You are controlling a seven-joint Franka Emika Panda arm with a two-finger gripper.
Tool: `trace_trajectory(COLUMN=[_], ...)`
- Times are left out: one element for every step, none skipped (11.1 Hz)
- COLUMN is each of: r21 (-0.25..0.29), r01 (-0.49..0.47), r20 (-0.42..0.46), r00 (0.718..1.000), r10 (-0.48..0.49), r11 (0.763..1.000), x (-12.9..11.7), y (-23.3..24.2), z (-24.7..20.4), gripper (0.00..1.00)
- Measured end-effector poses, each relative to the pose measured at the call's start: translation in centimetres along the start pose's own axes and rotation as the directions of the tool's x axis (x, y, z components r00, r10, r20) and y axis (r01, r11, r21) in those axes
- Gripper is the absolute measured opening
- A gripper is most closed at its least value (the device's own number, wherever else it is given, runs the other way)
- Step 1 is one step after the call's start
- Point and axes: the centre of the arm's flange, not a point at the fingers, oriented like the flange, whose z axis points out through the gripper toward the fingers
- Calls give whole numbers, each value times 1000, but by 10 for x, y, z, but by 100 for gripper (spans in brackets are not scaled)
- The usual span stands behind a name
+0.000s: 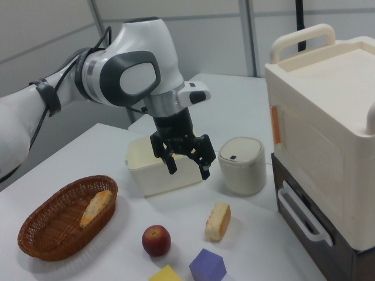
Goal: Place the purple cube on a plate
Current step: 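Move the open gripper toward the purple cube beside the yellow cube, then lower the gripper over the purple cube and close on it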
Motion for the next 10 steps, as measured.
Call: trace_trajectory(r21=[-13,-23,-27,-29,-28,-28,-26,-15,3,24], r01=[6,9,11,13,13,13,13,12,12,14], r20=[3,6,7,8,9,10,11,11,14,24], r00=[1000,1000,1000,1000,1000,1000,1000,1000,1000,1000], r10=[-6,-9,-11,-12,-13,-13,-12,-12,-12,-14], r11=[1000,1000,1000,1000,1000,1000,1000,1000,1000,1000], x=[1,1,2,2,2,2,3,3,3,4], y=[-3,-7,-9,-10,-10,-10,-10,-11,-12,-15], z=[0,-1,-1,-1,-1,0,1,2,6,13], gripper=[100,100,100,100,100,100,100,100,100,100])
